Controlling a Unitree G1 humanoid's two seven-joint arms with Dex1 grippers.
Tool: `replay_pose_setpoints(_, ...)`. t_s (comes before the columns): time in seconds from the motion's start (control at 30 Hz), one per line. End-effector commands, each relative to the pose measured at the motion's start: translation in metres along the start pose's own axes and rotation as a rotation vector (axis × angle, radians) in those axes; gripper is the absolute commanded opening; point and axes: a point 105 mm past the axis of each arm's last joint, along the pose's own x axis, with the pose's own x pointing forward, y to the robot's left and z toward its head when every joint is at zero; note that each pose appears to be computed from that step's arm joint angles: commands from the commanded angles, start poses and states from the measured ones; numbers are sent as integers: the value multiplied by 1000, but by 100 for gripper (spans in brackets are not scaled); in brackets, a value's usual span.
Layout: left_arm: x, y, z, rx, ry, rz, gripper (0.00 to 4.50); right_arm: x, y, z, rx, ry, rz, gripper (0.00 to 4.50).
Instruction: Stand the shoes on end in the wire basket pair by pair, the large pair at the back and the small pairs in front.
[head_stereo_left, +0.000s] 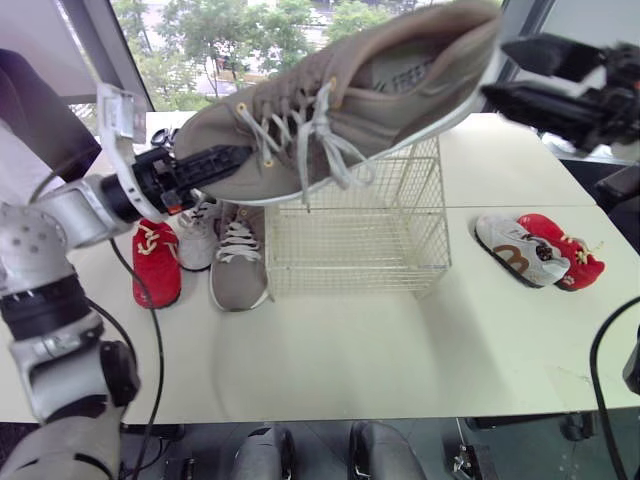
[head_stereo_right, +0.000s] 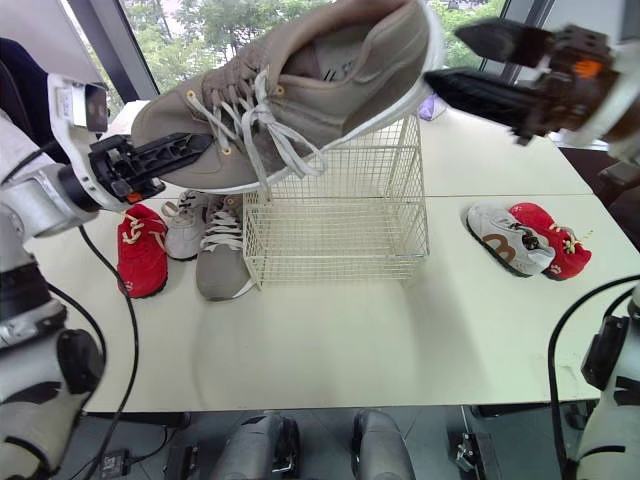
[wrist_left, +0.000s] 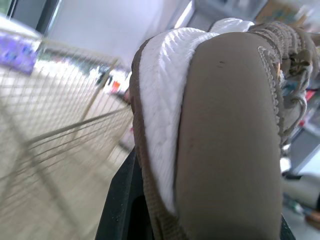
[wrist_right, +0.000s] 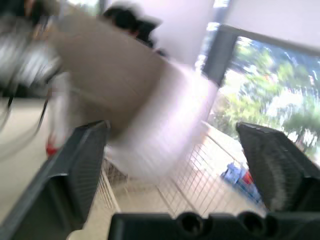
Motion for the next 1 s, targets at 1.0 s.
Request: replay_pose_setpoints(1.0, 40, -9, -21, -22, -190, 56, 70, 89, 73, 0, 449, -440, 317, 441)
